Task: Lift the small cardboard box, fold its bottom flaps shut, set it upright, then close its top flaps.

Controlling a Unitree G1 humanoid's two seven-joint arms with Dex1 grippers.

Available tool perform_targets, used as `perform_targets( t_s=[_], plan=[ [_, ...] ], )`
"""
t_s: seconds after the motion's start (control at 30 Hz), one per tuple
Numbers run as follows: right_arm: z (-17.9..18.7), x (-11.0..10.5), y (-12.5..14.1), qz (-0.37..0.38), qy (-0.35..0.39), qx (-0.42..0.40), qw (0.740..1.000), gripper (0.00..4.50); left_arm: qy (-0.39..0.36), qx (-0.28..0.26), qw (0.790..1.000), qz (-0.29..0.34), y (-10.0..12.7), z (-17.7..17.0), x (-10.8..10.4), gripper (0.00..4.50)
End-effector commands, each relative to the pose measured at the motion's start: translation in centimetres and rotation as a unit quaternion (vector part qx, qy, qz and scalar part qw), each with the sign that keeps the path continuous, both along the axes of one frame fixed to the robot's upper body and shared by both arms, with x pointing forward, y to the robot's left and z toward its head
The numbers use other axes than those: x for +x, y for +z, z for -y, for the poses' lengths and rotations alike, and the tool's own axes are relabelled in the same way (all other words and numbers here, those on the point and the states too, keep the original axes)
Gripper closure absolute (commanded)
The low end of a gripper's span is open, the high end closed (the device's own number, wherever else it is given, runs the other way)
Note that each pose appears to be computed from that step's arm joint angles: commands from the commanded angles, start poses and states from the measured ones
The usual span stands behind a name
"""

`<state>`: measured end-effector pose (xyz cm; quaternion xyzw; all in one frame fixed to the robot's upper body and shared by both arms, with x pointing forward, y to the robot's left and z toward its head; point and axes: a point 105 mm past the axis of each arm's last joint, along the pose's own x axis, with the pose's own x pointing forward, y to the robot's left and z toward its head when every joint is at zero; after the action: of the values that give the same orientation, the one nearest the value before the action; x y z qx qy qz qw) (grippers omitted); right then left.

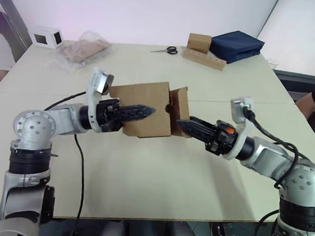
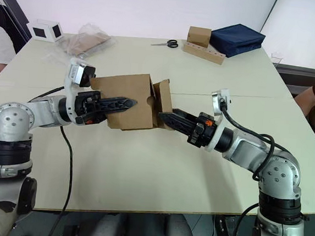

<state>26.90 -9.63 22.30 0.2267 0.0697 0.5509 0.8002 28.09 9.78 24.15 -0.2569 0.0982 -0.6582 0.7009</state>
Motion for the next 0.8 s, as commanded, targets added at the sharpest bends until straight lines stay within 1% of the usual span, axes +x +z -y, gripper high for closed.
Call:
perform_targets(
  t_s=[0.03,0.37,0.57,0.8],
  plan=[
    [-0.36,-1.02,1.95,0.038,0.010,0.022,0.999,2.38,0.011,-0.014,1.000,0.024,0.75,-0.20,-0.20,4.50],
    [-0.70,-1.05,1.79,0.022,-0.006,0.036,0.999,2.38,0.031,-0.020,0.999,0.030,0.42,0.39,0.09,4.50],
    [-0.78,-0.83,1.19,0.010,-0.026,0.037,0.999,2.38,0.036,-0.031,0.998,0.033,0.49,0.61,-0.02,4.50],
    [-0.56,-0.76,1.25,0.008,-0.037,0.045,0.998,2.38,0.041,-0.038,0.998,0.032,0.61,0.51,0.04,4.50]
  ],
)
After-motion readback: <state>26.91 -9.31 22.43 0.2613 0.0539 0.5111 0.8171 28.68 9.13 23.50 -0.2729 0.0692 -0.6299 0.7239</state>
